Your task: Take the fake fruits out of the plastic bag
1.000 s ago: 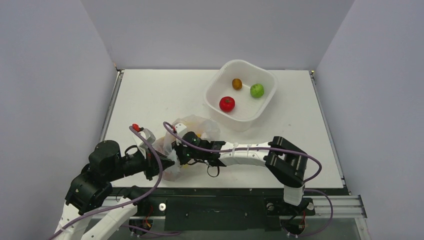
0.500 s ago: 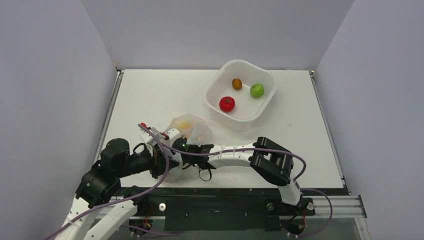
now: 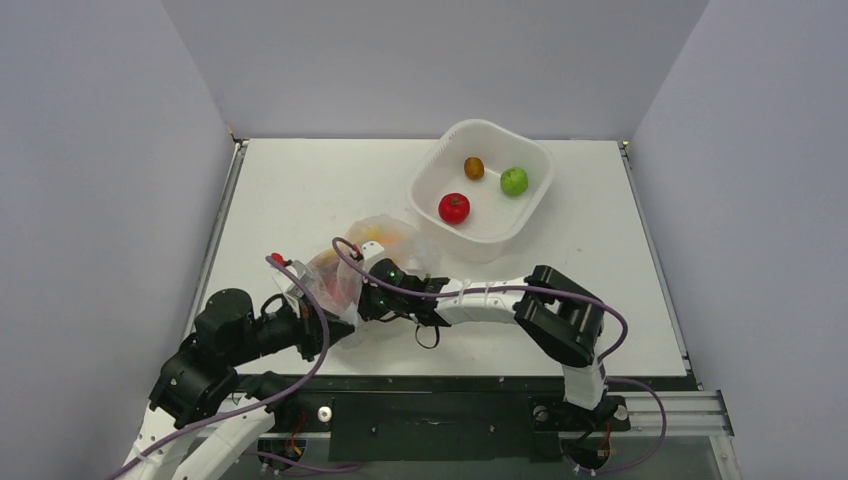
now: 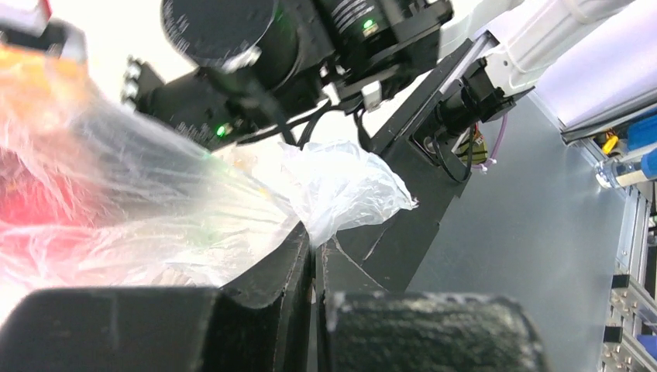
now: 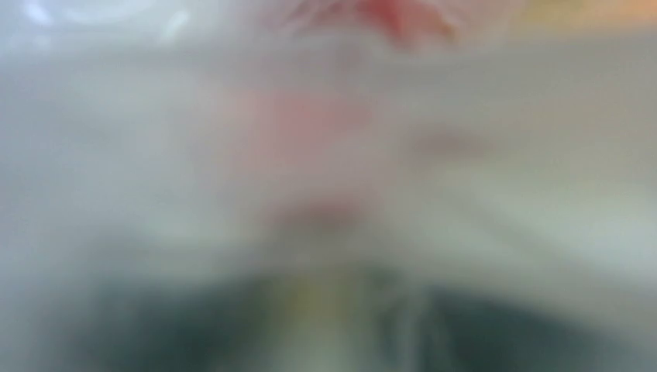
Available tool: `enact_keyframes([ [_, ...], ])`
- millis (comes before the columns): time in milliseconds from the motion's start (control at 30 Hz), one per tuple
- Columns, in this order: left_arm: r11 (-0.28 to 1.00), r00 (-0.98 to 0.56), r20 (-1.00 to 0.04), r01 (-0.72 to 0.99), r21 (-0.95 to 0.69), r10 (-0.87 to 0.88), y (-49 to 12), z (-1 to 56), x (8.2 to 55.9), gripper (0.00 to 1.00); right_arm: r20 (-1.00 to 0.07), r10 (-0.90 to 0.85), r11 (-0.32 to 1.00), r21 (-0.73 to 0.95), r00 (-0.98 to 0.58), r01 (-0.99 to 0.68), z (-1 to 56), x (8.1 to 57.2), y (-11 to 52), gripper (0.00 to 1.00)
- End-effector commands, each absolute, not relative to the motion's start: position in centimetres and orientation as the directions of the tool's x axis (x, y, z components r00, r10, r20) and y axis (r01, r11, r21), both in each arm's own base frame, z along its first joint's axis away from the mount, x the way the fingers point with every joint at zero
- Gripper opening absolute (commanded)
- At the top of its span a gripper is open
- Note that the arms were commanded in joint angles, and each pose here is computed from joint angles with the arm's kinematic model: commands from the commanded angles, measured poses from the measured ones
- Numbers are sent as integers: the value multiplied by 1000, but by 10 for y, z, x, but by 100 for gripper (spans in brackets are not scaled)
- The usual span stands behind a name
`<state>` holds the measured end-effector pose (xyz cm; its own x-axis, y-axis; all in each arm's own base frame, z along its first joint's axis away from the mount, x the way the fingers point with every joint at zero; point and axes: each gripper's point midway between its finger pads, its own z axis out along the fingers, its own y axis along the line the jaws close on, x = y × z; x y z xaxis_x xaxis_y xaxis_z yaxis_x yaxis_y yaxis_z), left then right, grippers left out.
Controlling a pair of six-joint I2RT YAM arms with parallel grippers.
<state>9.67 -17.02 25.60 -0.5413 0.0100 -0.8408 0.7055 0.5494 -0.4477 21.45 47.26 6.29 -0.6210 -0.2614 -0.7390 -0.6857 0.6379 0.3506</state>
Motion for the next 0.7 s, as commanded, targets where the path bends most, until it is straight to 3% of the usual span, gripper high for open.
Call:
enact_keyframes([
  [0,594,-533,-845,666,-452,-46,-163,257,101,0,-803,-122,613,401,-583,-681,122,229,463,18],
  [100,628,-523,-849,636,-448,-76,-156,258,105,0,-811,-123,622,386,-572,-682,128,227,449,11],
  [267,634,-508,-855,628,-450,-104,-151,260,102,0,-835,-104,639,360,-540,-680,146,227,432,11],
  [333,627,-510,-851,624,-466,-126,-150,264,98,0,-843,-121,638,338,-523,-692,146,225,432,23],
  [400,627,-517,-843,610,-484,-147,-146,265,93,0,-848,-125,630,333,-515,-701,147,225,438,44],
  [433,631,-520,-840,604,-487,-151,-144,265,90,0,-849,-114,622,344,-515,-704,151,223,444,63],
  [500,645,-527,-836,588,-489,-153,-139,263,88,0,-850,-107,600,359,-517,-715,150,220,460,82],
  [567,656,-525,-837,580,-483,-152,-136,260,88,0,-856,-105,577,362,-506,-732,154,216,476,93],
  [667,647,-502,-848,592,-481,-171,-138,264,91,0,-867,-97,562,358,-489,-746,159,216,496,99],
])
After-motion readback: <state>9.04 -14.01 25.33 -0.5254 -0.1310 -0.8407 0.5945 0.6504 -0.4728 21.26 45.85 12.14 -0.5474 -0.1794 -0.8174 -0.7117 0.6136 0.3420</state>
